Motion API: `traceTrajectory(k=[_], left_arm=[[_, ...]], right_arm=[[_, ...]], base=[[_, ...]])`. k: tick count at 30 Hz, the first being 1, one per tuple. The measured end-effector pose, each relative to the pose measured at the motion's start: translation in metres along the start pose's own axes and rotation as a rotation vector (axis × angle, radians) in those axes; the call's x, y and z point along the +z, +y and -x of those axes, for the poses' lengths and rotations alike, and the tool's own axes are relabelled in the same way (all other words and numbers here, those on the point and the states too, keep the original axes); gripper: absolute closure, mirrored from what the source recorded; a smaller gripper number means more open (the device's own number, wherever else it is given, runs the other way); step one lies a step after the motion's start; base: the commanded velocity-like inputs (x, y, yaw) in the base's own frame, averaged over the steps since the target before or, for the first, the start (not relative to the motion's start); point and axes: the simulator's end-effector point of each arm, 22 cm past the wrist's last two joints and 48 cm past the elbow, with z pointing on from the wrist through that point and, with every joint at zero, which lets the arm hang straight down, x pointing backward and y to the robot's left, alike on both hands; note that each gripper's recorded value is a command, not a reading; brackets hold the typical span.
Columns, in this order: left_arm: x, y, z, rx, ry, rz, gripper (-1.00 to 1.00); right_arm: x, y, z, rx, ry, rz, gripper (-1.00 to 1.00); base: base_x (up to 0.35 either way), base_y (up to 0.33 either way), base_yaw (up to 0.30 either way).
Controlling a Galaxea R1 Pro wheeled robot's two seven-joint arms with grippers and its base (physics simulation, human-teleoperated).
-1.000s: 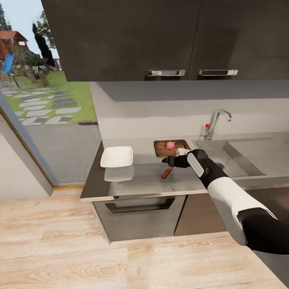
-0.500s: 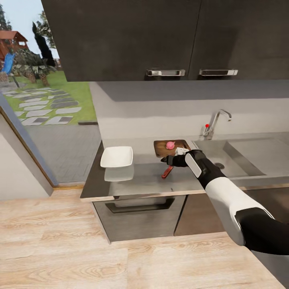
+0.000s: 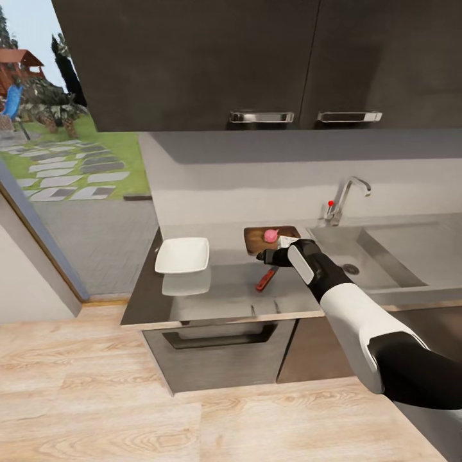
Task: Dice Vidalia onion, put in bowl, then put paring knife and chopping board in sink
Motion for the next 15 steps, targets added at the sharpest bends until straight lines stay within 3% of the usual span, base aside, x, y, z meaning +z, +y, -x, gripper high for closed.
traceTrajectory(k=[9,15], left_arm=[[0.000,0.000,-0.002,0.000,0.004,0.001,-1.00],[-0.001,0.000,-0.003,0.001,0.007,0.001,-1.00]], right_arm=[[0.002,0.012,0.007,0.000,-0.049,-0.061,-1.00],[0.003,0.010,0.003,0.001,-0.047,-0.096,-1.00]], base=[[0.029,-0.002,0.000],[0.000,0.000,0.000]])
